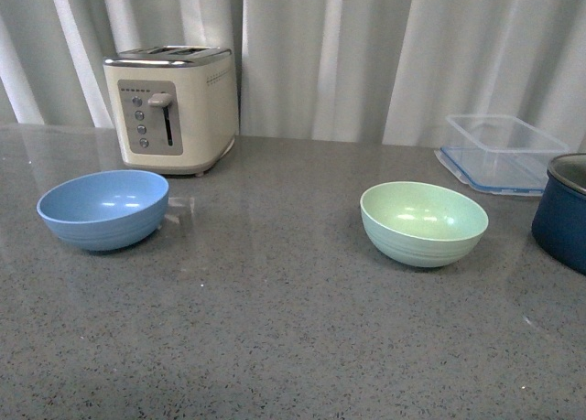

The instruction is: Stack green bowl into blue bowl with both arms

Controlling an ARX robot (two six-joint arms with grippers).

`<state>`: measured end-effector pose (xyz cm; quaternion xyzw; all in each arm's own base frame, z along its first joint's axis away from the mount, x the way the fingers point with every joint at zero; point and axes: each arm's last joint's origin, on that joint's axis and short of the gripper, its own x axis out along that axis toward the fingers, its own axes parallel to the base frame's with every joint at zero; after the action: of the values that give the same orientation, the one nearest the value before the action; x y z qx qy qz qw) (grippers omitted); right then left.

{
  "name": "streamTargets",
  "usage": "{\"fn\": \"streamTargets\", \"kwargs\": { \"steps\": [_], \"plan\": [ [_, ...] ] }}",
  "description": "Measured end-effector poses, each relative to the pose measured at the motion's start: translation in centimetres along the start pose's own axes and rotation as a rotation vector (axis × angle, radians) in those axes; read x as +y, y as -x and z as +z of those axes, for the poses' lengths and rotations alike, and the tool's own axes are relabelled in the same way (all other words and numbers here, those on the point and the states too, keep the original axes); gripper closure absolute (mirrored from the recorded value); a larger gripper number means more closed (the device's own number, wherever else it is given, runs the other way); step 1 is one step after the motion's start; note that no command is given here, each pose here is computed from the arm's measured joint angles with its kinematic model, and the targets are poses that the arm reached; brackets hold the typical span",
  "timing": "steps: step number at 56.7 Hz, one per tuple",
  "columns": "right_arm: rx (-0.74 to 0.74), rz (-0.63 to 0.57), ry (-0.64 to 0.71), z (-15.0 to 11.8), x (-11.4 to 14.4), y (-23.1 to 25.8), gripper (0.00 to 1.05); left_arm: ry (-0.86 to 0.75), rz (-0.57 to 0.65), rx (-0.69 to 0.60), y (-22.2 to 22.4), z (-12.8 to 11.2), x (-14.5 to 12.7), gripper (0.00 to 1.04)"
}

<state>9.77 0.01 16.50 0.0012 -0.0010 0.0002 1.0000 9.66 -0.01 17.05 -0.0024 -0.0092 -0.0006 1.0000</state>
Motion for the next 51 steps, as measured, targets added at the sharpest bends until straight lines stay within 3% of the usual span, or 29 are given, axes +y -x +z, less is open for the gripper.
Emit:
{"fn": "streamTargets", "kwargs": {
  "steps": [28,36,42,51],
  "plan": [
    [0.000,0.000,0.000,0.0,0.0,0.0,0.10,0.000,0.000,0.000,0.0,0.0,0.0,0.07],
    [0.000,-0.001,0.000,0.0,0.0,0.0,0.10,-0.016,0.168,0.164,-0.5,-0.1,0.2,0.07],
    [0.000,0.002,0.000,0.0,0.0,0.0,0.10,0.023,0.164,0.198,-1.4,1.5,0.5,0.07],
    [0.000,0.002,0.000,0.0,0.0,0.0,0.10,0.140,0.238,0.208,-4.7,6.6,2.3,0.07]
  ]
}}
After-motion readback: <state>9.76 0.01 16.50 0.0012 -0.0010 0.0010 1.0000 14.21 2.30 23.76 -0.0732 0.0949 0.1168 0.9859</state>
